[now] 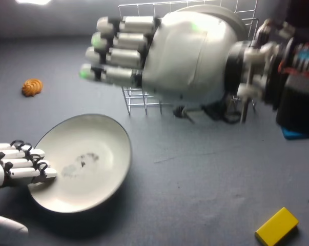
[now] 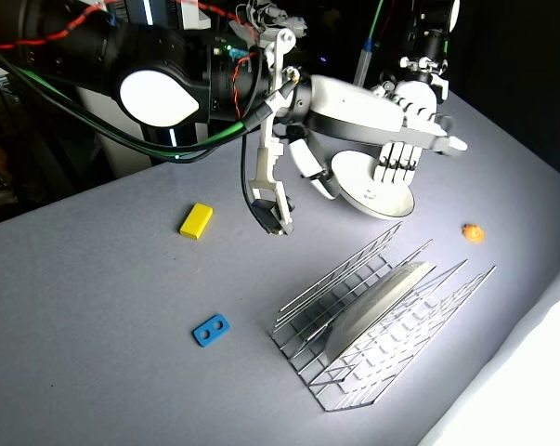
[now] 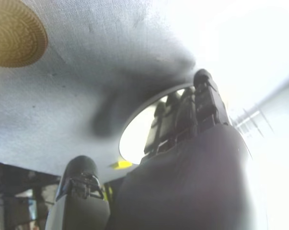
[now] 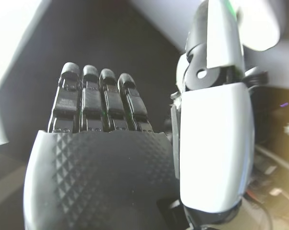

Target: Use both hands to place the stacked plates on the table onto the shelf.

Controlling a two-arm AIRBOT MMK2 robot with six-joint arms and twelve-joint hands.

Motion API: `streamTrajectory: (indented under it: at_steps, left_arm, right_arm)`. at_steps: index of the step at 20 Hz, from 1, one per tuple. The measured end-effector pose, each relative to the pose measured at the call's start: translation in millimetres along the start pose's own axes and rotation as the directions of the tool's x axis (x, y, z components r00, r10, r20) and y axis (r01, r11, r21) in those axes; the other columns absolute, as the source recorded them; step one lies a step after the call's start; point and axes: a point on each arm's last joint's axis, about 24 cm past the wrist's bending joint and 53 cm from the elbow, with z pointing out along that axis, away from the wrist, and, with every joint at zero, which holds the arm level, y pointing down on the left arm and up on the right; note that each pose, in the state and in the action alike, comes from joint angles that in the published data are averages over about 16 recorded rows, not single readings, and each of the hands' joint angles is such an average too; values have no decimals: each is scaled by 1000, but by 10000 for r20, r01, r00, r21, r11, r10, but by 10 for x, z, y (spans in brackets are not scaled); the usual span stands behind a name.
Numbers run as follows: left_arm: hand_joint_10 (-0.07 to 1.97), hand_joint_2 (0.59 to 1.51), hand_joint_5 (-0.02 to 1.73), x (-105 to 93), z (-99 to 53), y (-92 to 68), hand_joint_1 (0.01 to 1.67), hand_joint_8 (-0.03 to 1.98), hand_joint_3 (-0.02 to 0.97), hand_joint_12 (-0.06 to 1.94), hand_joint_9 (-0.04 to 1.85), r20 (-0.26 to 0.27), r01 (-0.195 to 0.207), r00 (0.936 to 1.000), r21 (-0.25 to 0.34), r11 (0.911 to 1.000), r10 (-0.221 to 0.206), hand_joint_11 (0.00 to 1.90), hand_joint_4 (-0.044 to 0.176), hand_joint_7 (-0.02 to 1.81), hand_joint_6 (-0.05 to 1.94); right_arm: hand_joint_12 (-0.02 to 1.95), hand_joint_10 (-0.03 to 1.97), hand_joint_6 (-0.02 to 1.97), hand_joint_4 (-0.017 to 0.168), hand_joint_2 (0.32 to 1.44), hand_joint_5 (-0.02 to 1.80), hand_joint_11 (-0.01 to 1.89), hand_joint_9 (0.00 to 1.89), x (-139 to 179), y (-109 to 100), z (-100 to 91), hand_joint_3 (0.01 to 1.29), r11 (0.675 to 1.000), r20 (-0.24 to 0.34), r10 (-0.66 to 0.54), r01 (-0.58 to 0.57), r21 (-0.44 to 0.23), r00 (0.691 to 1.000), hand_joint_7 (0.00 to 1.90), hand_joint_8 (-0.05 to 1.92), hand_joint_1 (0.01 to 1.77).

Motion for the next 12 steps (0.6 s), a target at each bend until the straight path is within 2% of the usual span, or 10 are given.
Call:
streamTrajectory:
  at_steps: [2,4,8,12]
  left_arm:
    - [-12,1171,53,-70,-21,-19,20,-3,4,14,11,122,-261,9996,114,9996,260,20,0,61,5]
    - [-6,1169,55,-141,-42,-38,20,-2,5,14,17,248,-543,9982,232,9983,537,19,1,62,9]
    - [6,1165,57,-257,-80,-54,19,-1,5,11,26,432,-1099,9932,353,9933,1084,17,1,64,16]
    - [12,1163,53,-293,-90,-24,19,-1,5,9,29,424,-1421,9891,284,9894,1408,16,0,61,16]
  right_arm:
    - [74,53,36,5,910,27,12,19,143,108,-6,15,9995,-218,-264,260,-179,9994,25,38,1141]
    - [-5,7,24,5,907,21,13,16,258,181,-18,15,9988,-385,-403,392,-291,9984,21,13,1142]
    - [1,4,21,5,909,20,15,16,393,232,-55,14,9985,-589,-464,445,-322,9972,24,16,1138]
    - [6,3,20,5,908,23,18,17,429,238,-109,15,9989,-667,-405,388,-270,9969,25,15,1133]
